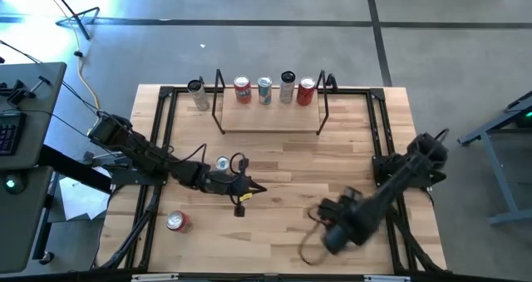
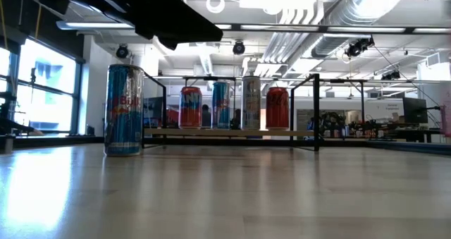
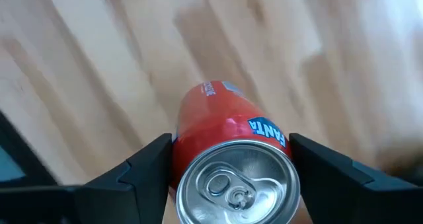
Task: Place canned beverage on shelf
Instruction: Put the red soda can on the shelf aligned with the other red orange soda can
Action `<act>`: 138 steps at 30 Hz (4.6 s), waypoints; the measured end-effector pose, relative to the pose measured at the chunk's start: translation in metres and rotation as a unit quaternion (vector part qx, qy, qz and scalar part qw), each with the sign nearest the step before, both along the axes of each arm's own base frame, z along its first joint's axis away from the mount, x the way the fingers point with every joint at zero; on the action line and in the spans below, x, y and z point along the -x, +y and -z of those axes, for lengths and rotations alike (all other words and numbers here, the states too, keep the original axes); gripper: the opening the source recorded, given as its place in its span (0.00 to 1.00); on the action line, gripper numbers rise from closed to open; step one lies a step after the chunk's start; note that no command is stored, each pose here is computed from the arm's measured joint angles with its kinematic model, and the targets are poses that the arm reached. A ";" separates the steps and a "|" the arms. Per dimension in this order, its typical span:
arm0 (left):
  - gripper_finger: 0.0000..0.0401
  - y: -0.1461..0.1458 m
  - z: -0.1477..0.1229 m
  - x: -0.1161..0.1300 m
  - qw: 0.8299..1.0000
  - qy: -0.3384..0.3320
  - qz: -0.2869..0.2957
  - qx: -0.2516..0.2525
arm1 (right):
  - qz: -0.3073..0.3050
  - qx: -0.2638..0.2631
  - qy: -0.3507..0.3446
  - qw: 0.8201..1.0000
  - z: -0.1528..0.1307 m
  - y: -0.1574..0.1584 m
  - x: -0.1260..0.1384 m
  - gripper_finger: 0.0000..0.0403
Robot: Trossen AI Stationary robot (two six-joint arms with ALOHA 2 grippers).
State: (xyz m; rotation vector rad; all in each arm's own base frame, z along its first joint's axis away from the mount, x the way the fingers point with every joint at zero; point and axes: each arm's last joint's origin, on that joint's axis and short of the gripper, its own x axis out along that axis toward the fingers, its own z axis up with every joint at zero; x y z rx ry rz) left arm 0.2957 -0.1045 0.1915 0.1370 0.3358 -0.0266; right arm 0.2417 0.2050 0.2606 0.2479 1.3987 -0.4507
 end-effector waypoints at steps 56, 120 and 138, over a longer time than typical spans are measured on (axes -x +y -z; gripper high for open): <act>0.00 -0.012 0.001 0.006 1.000 -0.001 -0.030 -0.009 | -0.211 0.150 -0.077 0.963 -0.020 -0.134 -0.085 0.58; 0.76 0.076 0.024 -0.032 0.983 0.033 -0.165 0.074 | -0.193 0.126 -0.452 0.862 0.137 -0.167 -0.054 0.07; 0.63 0.085 0.030 -0.039 0.984 0.018 -0.160 0.081 | -0.194 0.127 -0.454 0.860 0.136 -0.167 -0.054 0.07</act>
